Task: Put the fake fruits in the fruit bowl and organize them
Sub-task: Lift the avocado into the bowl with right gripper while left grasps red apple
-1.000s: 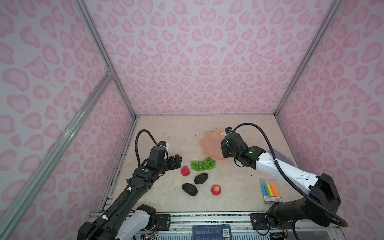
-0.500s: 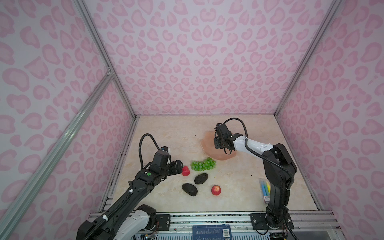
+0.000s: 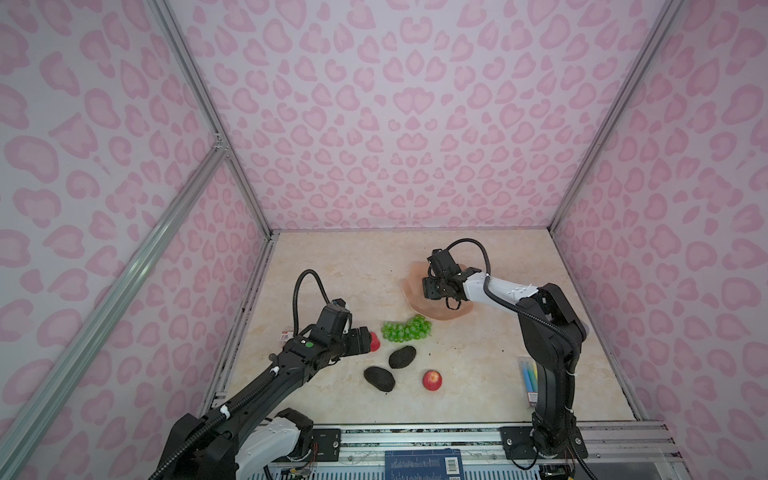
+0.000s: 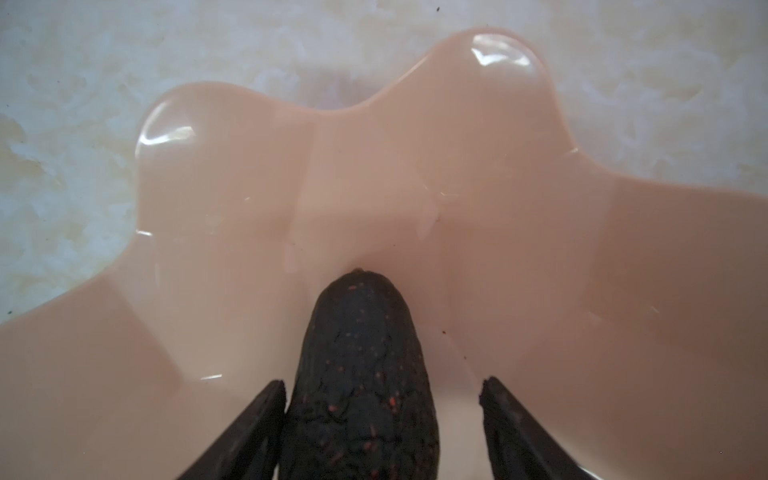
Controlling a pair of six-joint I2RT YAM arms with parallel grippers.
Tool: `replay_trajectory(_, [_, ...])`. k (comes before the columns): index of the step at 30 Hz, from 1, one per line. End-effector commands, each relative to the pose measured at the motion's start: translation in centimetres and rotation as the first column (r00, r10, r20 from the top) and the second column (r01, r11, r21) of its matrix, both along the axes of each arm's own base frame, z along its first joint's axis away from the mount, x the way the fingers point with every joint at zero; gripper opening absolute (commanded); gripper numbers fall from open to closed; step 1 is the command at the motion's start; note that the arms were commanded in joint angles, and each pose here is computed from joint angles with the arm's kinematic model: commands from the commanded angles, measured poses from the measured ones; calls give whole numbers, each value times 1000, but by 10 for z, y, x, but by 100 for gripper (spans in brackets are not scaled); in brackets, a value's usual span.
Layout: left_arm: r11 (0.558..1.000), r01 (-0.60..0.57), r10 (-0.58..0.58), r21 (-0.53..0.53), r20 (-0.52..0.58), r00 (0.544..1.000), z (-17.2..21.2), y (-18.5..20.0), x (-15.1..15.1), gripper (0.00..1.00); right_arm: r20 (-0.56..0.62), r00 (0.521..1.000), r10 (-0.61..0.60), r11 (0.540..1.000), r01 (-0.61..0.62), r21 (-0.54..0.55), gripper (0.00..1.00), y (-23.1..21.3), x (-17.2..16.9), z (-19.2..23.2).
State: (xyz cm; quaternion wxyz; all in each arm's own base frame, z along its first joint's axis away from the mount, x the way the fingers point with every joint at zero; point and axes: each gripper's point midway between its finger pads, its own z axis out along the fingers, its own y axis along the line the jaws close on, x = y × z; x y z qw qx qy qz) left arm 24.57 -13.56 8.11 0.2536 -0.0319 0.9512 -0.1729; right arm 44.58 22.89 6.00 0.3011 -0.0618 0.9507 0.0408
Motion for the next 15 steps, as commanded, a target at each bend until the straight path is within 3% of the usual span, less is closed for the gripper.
replay_trajectory(1, [1000, 1, -1, -9, 24, 1000, -1, -6, 9, 89, 40, 999, -31, 998, 29, 56, 75, -3, 2, 21])
replay_trajectory(8, [999, 32, -32, 2, -1, 999, -11, -16, 16, 88, 157, 984, -86, 992, 70, 106, 77, -32, -13, 91])
replay_trajectory(15, [999, 46, -46, 14, -36, 998, -30, -23, 21, 81, 205, 969, -140, 984, 113, 136, 78, -60, -46, 118])
